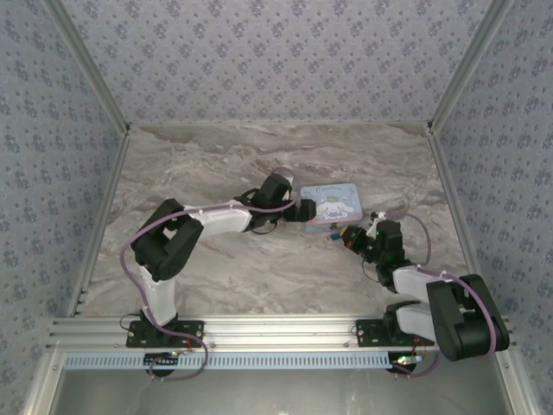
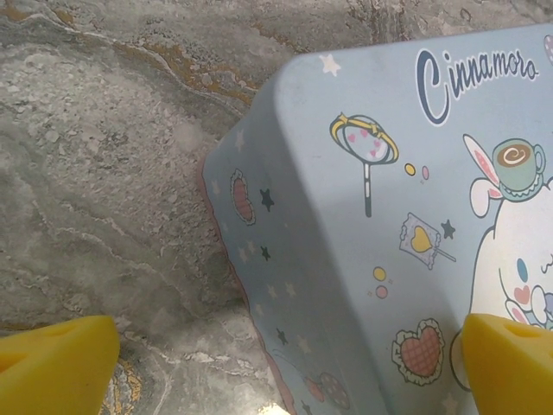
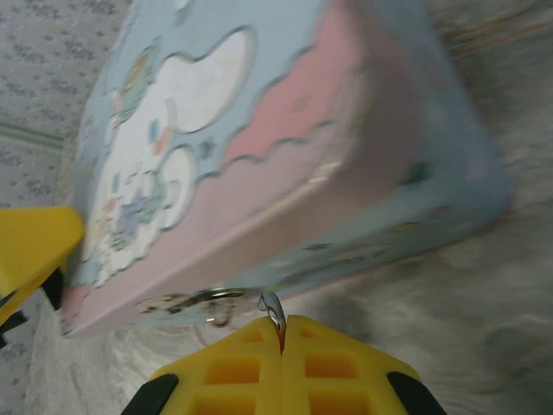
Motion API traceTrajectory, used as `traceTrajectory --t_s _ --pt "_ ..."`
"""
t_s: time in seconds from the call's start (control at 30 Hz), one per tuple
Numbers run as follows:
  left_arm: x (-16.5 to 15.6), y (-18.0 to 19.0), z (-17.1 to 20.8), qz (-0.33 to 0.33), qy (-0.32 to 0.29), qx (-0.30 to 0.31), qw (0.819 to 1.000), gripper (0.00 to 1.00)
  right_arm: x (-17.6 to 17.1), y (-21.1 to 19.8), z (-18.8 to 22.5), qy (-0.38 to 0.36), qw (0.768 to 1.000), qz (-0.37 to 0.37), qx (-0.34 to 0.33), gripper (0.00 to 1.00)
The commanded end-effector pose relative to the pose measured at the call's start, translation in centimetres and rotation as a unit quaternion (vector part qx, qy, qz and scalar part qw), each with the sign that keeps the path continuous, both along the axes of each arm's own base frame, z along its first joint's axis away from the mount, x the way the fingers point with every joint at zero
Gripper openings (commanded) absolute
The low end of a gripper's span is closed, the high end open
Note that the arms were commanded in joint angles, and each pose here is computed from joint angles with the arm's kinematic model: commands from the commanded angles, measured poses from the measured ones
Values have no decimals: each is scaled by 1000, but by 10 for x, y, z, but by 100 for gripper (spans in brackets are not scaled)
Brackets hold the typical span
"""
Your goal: Unlock a padlock with a key
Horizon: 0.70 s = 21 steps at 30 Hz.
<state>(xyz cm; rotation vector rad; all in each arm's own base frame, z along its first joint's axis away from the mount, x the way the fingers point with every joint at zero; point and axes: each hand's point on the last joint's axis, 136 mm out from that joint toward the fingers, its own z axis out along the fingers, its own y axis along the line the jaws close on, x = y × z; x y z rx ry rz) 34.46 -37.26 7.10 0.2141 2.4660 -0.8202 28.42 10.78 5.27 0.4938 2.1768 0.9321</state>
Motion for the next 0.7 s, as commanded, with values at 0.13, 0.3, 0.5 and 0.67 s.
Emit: traceTrajectory --t_s 0.13,0.3,0.5,0.67 --pt "-14 55 -57 38 58 102 992 99 -13 -13 -4 12 1000 -1 -10 0" --pt "-7 54 -40 37 44 78 995 99 -22 -11 10 -5 999 32 -41 0" --pt "6 38 3 14 14 26 999 99 -38 1 31 -26 994 89 -51 0" --pt "16 33 34 12 -3 -6 1000 100 -48 19 46 -29 987 149 -58 0"
